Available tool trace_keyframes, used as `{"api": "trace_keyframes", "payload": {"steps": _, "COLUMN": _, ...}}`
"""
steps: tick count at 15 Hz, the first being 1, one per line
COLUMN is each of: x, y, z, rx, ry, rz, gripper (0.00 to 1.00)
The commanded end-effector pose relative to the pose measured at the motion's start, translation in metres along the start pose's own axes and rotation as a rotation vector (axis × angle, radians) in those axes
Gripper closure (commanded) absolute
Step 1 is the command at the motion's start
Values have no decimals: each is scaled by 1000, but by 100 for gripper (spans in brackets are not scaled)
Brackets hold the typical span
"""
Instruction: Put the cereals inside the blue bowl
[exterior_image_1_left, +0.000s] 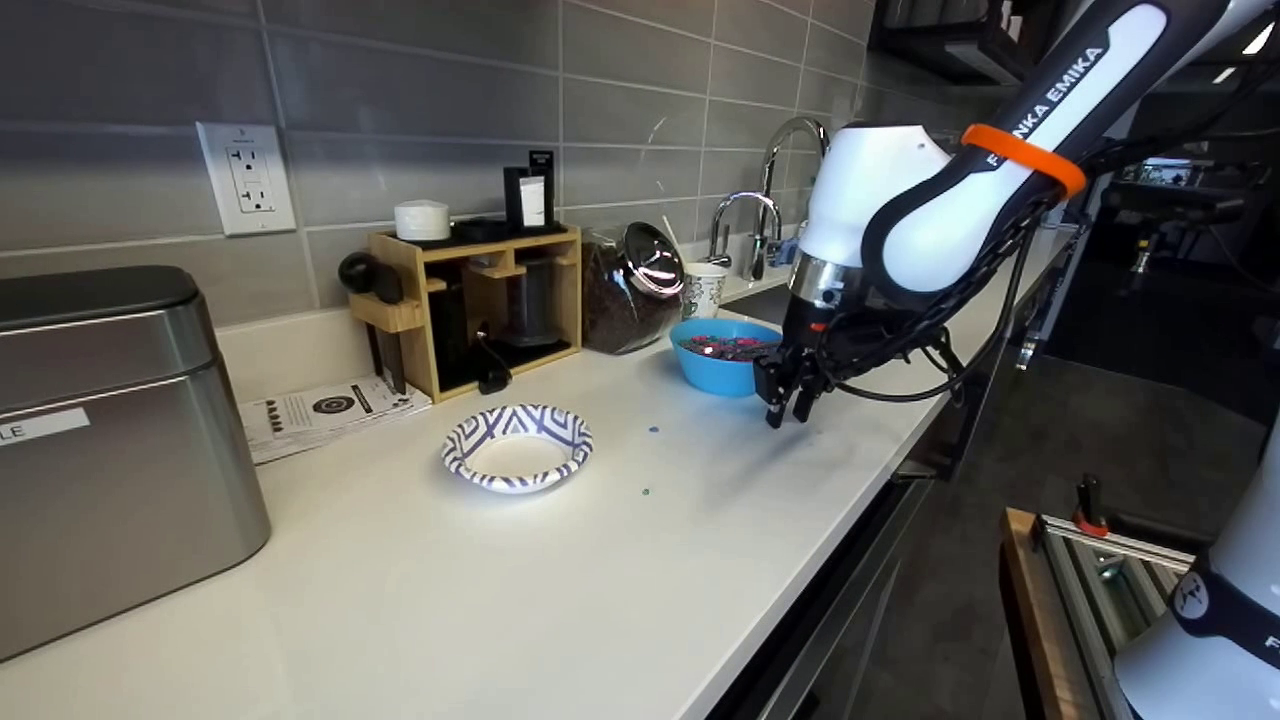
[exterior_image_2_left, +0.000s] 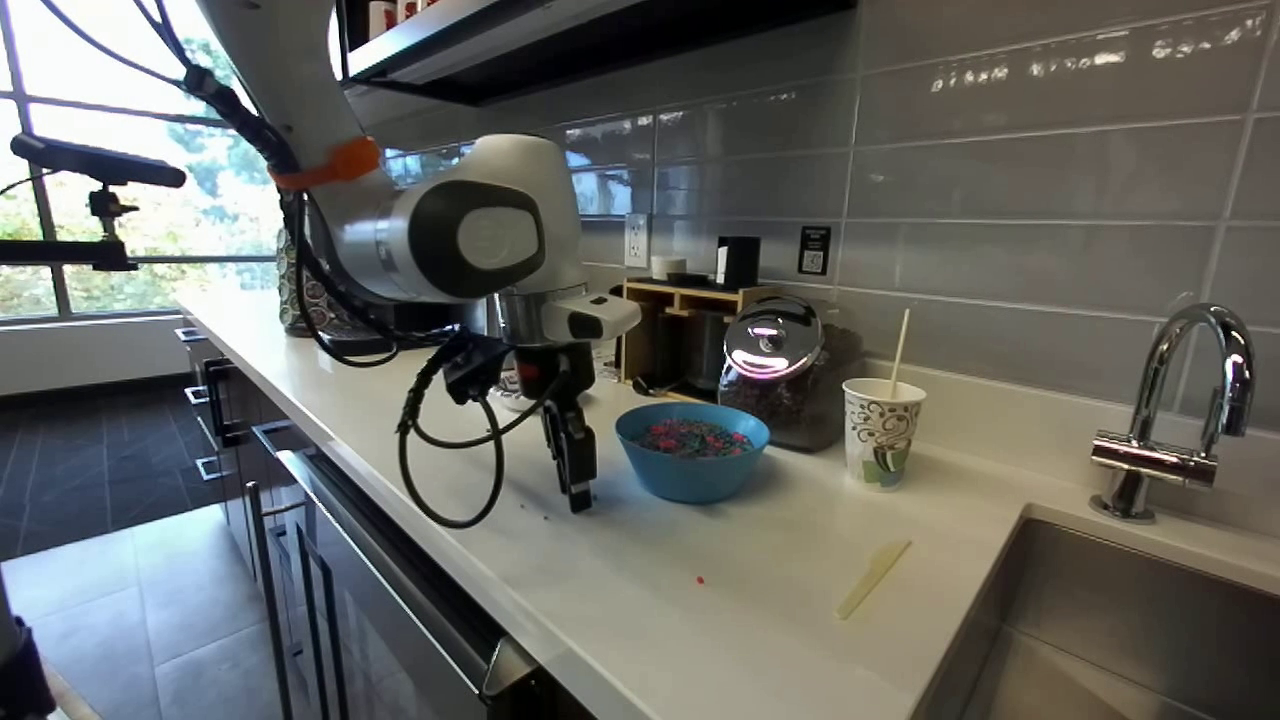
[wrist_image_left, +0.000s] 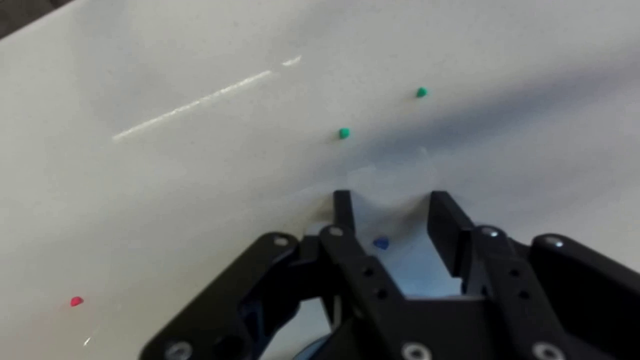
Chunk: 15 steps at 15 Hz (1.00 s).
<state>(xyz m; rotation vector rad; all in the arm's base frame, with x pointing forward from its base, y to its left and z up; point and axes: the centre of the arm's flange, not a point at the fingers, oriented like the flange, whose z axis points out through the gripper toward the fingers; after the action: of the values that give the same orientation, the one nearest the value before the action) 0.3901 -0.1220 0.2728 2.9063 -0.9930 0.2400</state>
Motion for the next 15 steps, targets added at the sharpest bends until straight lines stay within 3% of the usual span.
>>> {"api": "trace_keyframes", "payload": {"steps": 1, "x": -3, "y": 1, "z": 1, "rx": -2, "ry": 25, "rz": 20, "gripper": 60}}
{"api": "trace_keyframes", "payload": {"steps": 4, "x": 3, "y": 0, "z": 1, "rx": 0, "ry": 22, "rz": 33, "gripper": 64}}
{"api": "trace_keyframes", "payload": {"steps": 7, "x": 11, "y": -3, "z": -5, "rx": 3, "ry": 25, "rz": 41, "gripper": 59}}
{"api": "trace_keyframes", "payload": {"steps": 10, "x": 19, "y": -7, "z": -9, "rx": 2, "ry": 29, "rz": 44, "gripper": 67}}
{"api": "trace_keyframes", "payload": {"steps": 15, "x": 24, "y": -7, "z": -4, "rx": -8, "ry": 21, "rz": 55, "gripper": 68}}
